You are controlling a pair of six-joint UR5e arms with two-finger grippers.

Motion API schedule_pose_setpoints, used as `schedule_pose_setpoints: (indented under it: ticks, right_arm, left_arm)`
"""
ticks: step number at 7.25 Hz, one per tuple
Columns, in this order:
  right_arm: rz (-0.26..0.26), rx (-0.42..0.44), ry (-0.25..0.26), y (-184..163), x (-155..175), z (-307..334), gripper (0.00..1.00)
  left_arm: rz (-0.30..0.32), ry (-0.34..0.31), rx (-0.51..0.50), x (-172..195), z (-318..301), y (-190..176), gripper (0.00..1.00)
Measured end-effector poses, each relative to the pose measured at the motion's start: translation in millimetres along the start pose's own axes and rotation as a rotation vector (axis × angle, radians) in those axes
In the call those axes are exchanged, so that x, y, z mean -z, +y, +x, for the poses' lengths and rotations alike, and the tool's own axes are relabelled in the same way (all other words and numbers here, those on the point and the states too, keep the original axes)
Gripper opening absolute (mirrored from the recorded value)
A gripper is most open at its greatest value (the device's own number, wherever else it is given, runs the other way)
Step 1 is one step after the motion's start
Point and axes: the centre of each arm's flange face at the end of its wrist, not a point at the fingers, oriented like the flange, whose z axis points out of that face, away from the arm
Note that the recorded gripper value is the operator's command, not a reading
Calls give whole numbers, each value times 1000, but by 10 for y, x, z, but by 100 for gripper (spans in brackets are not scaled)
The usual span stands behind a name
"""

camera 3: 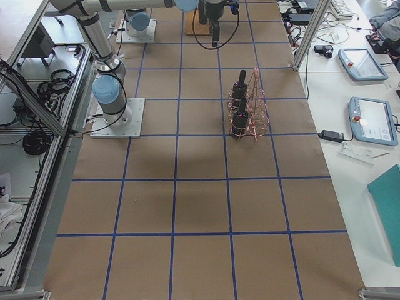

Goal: Take wine from basket and place on tray

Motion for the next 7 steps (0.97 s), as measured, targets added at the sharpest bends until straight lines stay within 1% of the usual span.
schedule_pose_setpoints:
  ticks: [2, 3, 4, 5, 6, 7]
  right_arm:
    - [-1, 0, 0, -2, -3, 0, 100]
    - [-1, 0, 0, -2, -4, 0, 100]
    - [0, 0, 0, -3, -4, 0, 100]
    - [0, -1, 1, -5, -3, 7, 100]
    - [0, -5, 5, -9, -3, 30, 100]
    - [-1, -14, 10, -18, -4, 77, 100]
  left_arm:
    - [68, -22, 89, 342, 324, -5, 100]
    - [102, -32, 110, 497, 614, -14, 100]
    - [134, -43, 92, 631, 939, 5, 100]
    - [162, -51, 49, 749, 1261, 71, 100]
    - [186, -31, 1, 834, 1556, 159, 100]
    - [204, 11, -35, 887, 1778, 235, 100]
